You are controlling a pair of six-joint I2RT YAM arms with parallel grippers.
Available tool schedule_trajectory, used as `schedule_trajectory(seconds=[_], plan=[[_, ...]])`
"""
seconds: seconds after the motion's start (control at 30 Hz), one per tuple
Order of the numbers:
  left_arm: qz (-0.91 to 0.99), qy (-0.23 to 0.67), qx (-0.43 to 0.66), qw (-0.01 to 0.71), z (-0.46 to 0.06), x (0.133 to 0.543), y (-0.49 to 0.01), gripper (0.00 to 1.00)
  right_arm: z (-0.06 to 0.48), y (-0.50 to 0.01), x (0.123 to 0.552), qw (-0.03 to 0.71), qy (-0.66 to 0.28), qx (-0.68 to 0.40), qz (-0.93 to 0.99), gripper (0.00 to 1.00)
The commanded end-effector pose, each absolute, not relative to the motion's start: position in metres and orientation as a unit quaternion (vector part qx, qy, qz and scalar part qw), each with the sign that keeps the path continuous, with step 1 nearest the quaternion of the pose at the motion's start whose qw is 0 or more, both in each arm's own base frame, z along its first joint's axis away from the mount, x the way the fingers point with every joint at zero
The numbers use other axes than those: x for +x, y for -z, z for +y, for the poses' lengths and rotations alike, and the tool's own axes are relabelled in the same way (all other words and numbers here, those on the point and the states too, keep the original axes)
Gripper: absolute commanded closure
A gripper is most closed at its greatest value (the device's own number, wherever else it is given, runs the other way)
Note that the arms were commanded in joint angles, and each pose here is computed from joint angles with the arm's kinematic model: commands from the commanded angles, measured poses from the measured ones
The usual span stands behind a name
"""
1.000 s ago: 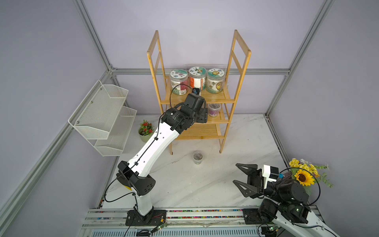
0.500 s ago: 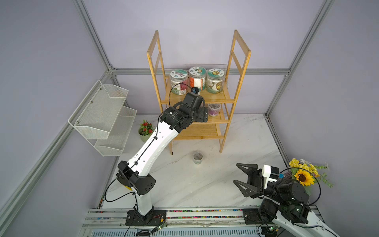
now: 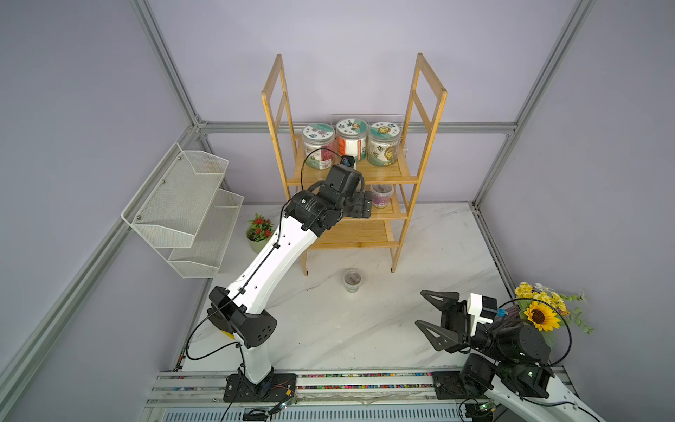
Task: Place the seed container on the shelf
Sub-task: Place the seed jar on the shelf.
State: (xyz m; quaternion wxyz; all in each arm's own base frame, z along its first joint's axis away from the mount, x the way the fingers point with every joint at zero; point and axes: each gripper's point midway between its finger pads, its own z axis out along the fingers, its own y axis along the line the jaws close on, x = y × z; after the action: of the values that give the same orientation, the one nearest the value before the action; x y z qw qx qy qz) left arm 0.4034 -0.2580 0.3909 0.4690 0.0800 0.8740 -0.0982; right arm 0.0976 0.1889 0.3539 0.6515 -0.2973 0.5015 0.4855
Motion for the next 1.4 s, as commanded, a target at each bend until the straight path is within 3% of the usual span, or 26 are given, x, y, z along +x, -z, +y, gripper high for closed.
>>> schedule_trajectory(seconds=[0.0, 0.23, 0.57, 0.93, 1.37], plan=[[0.873, 0.107, 0.091, 0.468, -0.254, 0.393, -0.397, 0.0, 0.185, -0.364, 0.097, 0.66, -0.485, -0.291, 0.494, 0.23], [0.866, 0.108, 0.096, 0.478, -0.251, 0.38, -0.4, 0.02, 0.186, -0.363, 0.098, 0.66, -0.485, -0.29, 0.495, 0.23], [0.858, 0.097, 0.111, 0.492, -0.253, 0.365, -0.388, 0.18, 0.186, -0.361, 0.098, 0.658, -0.485, -0.291, 0.498, 0.23], [0.845, 0.068, 0.099, 0.521, -0.248, 0.378, -0.384, 0.33, 0.186, -0.36, 0.098, 0.657, -0.484, -0.291, 0.5, 0.23], [0.845, 0.065, 0.091, 0.523, -0.249, 0.398, -0.374, 0.37, 0.186, -0.361, 0.098, 0.659, -0.481, -0.293, 0.499, 0.23]])
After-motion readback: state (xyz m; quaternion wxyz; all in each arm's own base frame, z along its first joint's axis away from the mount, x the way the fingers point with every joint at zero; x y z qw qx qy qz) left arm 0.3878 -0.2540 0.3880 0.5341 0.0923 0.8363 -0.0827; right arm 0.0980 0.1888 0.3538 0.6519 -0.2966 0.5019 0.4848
